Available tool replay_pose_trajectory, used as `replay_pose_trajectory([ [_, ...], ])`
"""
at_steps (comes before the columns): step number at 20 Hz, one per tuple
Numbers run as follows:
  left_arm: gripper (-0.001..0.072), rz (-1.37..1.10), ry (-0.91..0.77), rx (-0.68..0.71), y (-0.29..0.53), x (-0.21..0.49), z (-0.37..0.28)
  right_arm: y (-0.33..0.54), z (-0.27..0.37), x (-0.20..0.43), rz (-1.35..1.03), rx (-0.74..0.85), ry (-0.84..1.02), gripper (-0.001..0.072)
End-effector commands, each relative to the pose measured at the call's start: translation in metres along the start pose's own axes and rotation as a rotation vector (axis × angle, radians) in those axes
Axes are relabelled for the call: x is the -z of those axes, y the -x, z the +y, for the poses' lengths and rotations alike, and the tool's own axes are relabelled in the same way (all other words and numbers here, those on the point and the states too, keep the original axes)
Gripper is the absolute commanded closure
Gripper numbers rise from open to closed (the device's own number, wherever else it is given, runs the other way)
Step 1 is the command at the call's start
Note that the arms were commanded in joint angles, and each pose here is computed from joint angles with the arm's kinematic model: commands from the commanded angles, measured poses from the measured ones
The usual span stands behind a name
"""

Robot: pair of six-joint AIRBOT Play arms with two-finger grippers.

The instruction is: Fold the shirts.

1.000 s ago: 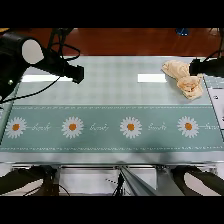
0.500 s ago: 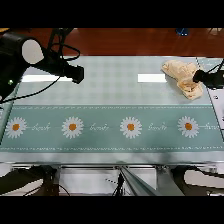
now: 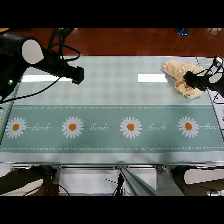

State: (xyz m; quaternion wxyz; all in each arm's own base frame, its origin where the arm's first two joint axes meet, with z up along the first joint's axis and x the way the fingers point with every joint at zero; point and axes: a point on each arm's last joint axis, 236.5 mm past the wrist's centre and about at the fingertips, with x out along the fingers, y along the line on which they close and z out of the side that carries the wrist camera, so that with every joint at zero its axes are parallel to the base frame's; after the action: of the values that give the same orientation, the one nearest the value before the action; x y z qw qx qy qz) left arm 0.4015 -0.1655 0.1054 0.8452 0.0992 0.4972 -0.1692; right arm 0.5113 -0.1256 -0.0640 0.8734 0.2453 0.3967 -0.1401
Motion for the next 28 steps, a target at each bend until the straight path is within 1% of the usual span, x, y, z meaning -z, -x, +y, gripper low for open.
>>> replay_pose_trajectory([
  [1,-0.0004,-0.002,0.000,0.000,0.001,0.000,0.000,0.001,0.007,-0.011,-0.048,-0.021,-0.019,0.0693],
  [3,-0.0005,-0.010,0.000,0.000,0.003,-0.003,0.000,0.031,0.022,-0.038,-0.118,-0.048,0.023,0.0694],
  [5,-0.0004,-0.048,-0.002,0.000,0.015,-0.015,0.000,0.084,0.048,-0.072,-0.208,-0.096,0.117,0.0694],
  [7,-0.0004,-0.128,-0.006,0.003,0.041,-0.037,-0.003,0.157,0.082,-0.104,-0.317,-0.160,0.219,0.0694],
  [10,-0.0004,-0.288,-0.015,0.009,0.106,-0.073,-0.008,0.287,0.134,-0.137,-0.522,-0.298,0.291,0.0694],
  [12,-0.0004,-0.391,-0.022,0.017,0.158,-0.088,-0.012,0.379,0.161,-0.142,-0.662,-0.386,0.322,0.0694],
  [14,-0.0004,-0.493,-0.032,0.034,0.209,-0.093,-0.019,0.453,0.178,-0.134,-0.768,-0.453,0.347,0.0694],
  [17,-0.0004,-0.595,-0.042,0.071,0.265,-0.085,-0.029,0.532,0.189,-0.115,-0.887,-0.515,0.377,0.0694],
  [19,-0.0004,-0.593,-0.040,0.086,0.279,-0.071,-0.031,0.556,0.191,-0.102,-0.916,-0.527,0.398,0.0694],
  [21,-0.0004,-0.533,-0.023,0.089,0.277,-0.054,-0.031,0.550,0.193,-0.088,-0.859,-0.535,0.425,0.0695],
  [25,-0.0004,-0.398,-0.026,0.085,0.258,-0.030,-0.030,0.478,0.202,-0.056,-0.554,-0.555,0.482,0.0695],
  [28,-0.0004,-0.368,-0.026,0.083,0.247,-0.026,-0.030,0.420,0.239,-0.005,-0.273,-0.659,0.570,0.0695],
])
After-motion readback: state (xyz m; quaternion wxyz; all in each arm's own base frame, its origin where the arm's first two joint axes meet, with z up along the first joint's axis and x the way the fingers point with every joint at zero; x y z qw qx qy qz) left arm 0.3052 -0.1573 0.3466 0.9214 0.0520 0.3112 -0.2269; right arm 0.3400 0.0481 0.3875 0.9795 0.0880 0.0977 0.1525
